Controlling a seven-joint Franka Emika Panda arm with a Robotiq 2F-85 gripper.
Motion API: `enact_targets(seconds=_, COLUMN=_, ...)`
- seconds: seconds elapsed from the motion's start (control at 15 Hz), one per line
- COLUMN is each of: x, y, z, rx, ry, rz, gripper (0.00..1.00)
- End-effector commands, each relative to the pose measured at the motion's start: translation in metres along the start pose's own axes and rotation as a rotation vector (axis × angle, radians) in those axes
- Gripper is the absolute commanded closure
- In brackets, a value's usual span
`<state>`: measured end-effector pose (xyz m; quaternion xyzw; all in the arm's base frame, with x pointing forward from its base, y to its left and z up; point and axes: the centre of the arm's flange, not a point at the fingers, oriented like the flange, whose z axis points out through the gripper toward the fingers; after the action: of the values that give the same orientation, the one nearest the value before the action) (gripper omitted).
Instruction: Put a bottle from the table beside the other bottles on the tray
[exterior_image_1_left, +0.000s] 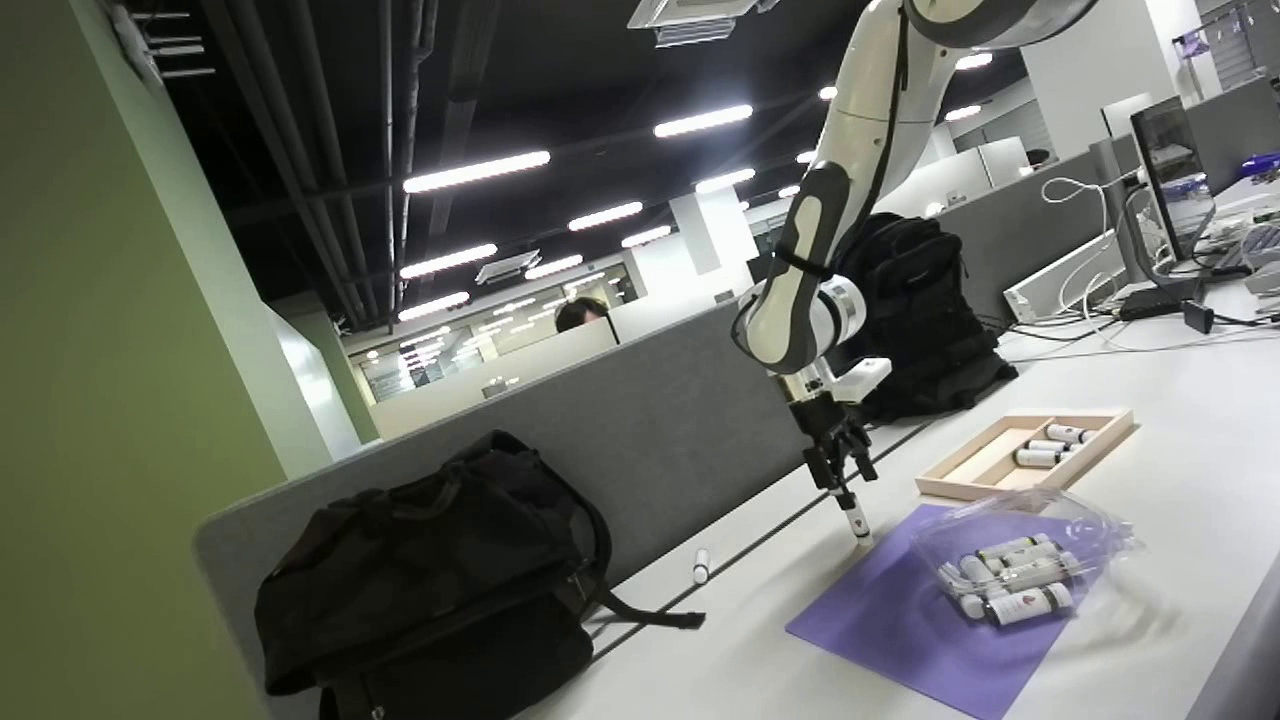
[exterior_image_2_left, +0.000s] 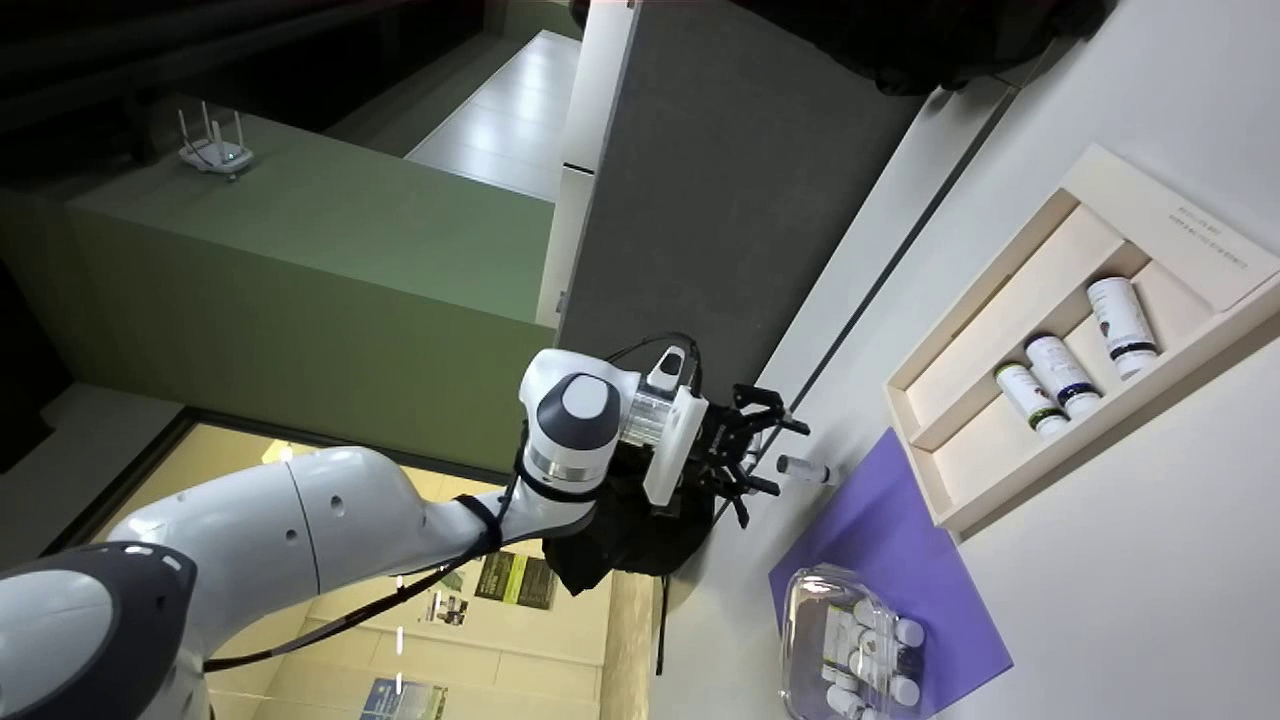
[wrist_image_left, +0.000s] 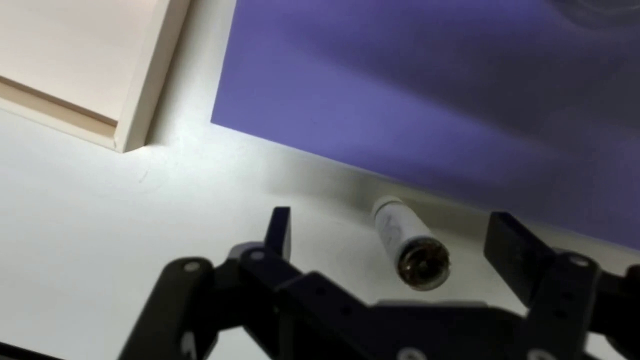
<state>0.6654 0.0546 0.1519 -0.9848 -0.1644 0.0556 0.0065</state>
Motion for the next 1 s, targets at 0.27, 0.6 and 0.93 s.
enact_targets(seconds=0.27, x=0.017, y=-0.006, z=0.000, rx=0.011, ry=0.023, rz=-0.063, gripper=0.50)
enact_targets(seconds=0.6, x=0.019, y=-0.008, z=-0.009, rx=0.022, ry=0.046, rz=-0.074, gripper=0.80)
enact_targets(seconds=0.93, x=0.006, y=0.001, z=-0.059, rx=-0.003, ry=0.010, rz=0.026, gripper=0.88)
